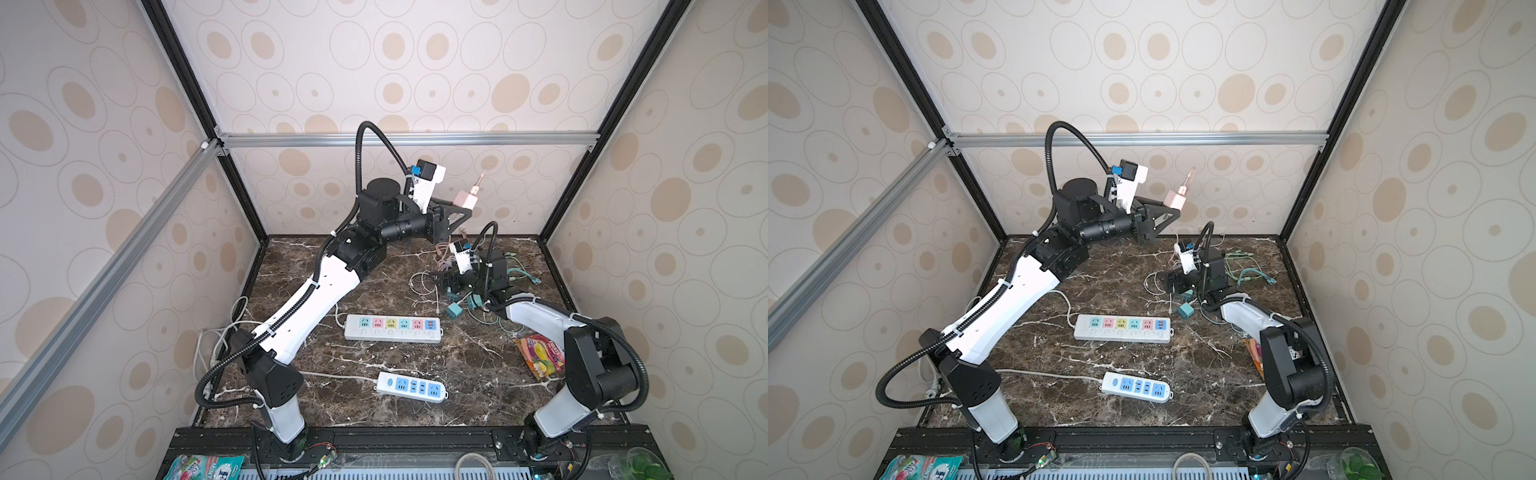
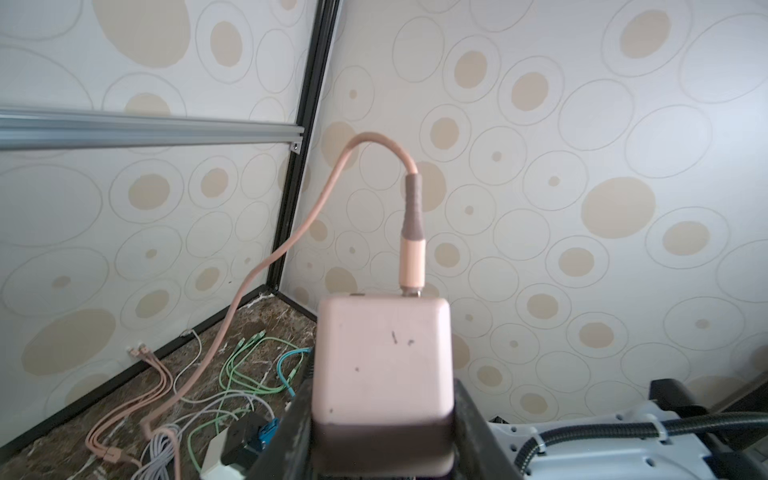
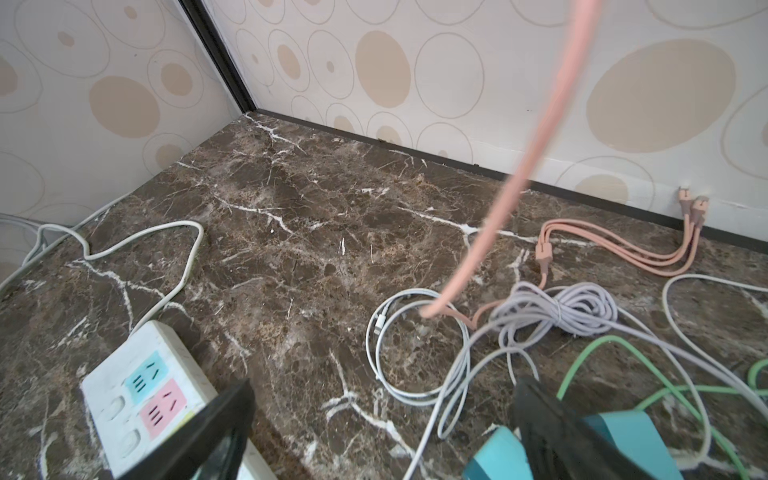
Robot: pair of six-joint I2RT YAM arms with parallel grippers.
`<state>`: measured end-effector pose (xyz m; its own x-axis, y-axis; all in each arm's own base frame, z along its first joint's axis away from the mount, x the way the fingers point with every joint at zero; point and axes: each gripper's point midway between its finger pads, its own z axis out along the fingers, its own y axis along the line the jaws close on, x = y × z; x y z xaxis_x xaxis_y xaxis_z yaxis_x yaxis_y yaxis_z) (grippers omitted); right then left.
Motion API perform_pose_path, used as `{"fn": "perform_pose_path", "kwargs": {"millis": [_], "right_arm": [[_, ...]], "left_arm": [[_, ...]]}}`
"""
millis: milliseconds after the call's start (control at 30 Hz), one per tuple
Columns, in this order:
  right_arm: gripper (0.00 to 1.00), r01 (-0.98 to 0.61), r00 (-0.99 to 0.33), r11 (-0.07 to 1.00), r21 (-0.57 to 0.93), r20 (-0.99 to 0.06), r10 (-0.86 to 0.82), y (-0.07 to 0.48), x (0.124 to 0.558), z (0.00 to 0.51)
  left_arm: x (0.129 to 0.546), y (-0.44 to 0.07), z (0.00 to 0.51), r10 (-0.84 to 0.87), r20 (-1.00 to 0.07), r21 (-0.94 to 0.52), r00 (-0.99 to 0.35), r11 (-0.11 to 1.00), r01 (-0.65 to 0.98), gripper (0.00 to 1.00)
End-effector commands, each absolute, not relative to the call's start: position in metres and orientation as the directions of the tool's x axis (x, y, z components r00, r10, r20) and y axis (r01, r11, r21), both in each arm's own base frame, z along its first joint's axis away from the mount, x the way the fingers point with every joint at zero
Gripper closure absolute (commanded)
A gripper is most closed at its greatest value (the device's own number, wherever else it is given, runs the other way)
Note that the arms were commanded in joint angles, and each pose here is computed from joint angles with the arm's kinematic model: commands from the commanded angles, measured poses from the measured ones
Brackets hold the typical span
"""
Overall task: Insert the plug
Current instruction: 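Lift the pink charger high with the left gripper while the right gripper rises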
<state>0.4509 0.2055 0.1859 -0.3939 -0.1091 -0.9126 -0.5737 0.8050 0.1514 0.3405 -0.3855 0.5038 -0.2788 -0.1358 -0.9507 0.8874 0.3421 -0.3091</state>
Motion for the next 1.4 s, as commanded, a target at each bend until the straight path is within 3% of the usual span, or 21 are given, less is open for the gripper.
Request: {"fn": "perform_pose_path", "kwargs": {"millis": [0, 100, 200, 367, 800, 933, 1100, 1233, 1367], "right_arm": [[0.01, -0.553, -0.304, 0.826, 0.109, -0.949, -0.078, 0.206, 0.473, 0.205], [0.01, -0.520, -0.283, 0.850, 0.088, -0.956, -0.075, 0.202, 0.485, 0.194], [0.08, -0.539, -0.248, 0.841, 0.050, -0.964, -0.102, 0.207, 0.494, 0.185], [0.31, -0.473, -0.239, 0.881, 0.029, -0.966, -0.097, 0.200, 0.516, 0.181], [0.76, -0.439, -0.122, 0.896, -0.071, -0.983, -0.137, 0.198, 0.545, 0.232], [1.00, -0.406, -0.088, 0.909, -0.091, -0.987, -0.138, 0.194, 0.550, 0.262], [1.00, -0.380, -0.034, 0.922, -0.071, -0.995, -0.091, 0.193, 0.557, 0.314], [1.00, -0.428, 0.000, 0.903, -0.021, -1.000, -0.023, 0.213, 0.563, 0.348], [1.00, -0.455, 0.017, 0.890, -0.021, -1.000, -0.015, 0.244, 0.572, 0.363]], "left_arm": [[0.330, -0.379, 0.530, -0.151, -0.964, -0.255, -0.218, 0.312, 0.915, 1.00], [0.328, -0.375, 0.539, -0.165, -0.965, -0.245, -0.202, 0.311, 0.918, 1.00], [0.324, -0.370, 0.550, -0.179, -0.966, -0.234, -0.185, 0.306, 0.923, 1.00], [0.320, -0.354, 0.564, -0.195, -0.967, -0.220, -0.163, 0.322, 0.921, 1.00], [0.306, -0.303, 0.567, -0.235, -0.965, -0.211, -0.120, 0.416, 0.885, 1.00], [0.315, -0.291, 0.552, -0.225, -0.966, -0.224, -0.127, 0.483, 0.847, 1.00], [0.335, -0.260, 0.532, -0.220, -0.969, -0.230, -0.110, 0.650, 0.725, 1.00], [0.367, -0.221, 0.506, -0.224, -0.965, -0.261, -0.133, 0.831, 0.491, 1.00], [0.390, -0.204, 0.481, -0.246, -0.948, -0.306, -0.203, 0.881, 0.362, 1.00]]}}
